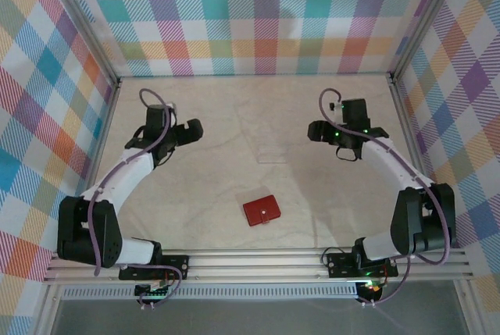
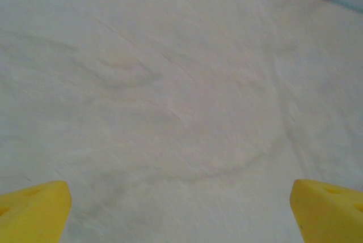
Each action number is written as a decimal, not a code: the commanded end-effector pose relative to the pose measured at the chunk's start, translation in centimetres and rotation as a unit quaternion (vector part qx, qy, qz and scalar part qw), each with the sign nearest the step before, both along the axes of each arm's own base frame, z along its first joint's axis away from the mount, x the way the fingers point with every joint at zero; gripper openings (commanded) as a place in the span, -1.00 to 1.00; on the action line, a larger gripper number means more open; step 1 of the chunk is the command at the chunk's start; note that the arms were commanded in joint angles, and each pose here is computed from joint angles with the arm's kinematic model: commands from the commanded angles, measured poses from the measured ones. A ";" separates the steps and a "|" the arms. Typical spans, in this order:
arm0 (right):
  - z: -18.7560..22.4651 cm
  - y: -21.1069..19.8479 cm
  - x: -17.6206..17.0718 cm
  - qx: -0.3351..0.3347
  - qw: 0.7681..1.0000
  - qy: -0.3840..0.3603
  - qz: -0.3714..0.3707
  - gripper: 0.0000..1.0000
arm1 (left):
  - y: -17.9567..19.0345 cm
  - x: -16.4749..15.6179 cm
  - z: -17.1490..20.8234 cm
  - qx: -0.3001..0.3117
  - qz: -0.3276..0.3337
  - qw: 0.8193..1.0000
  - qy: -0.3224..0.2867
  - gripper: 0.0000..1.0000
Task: Take the credit cards out of the card holder
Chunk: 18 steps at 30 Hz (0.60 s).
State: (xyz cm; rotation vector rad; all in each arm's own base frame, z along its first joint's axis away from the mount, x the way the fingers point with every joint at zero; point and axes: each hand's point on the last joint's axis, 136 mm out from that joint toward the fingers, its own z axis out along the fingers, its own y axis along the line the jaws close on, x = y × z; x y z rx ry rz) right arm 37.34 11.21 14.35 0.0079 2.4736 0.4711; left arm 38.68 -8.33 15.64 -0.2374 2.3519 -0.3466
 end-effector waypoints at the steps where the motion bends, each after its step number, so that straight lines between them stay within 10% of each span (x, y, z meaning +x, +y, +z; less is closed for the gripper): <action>1: -2.0 1.9 -4.1 0.023 0.993 0.113 0.001 0.45 | -4.1 -3.8 -2.3 -0.040 -0.069 0.991 0.106 0.93; 7: -2.9 5.6 -9.1 0.077 0.978 0.193 0.029 0.42 | -10.9 -6.7 -3.2 -0.149 -0.145 0.960 0.186 0.86; 18: -2.9 11.5 -19.4 0.132 0.943 0.286 0.110 0.45 | -16.6 -11.2 -6.3 -0.157 -0.218 0.933 0.239 0.64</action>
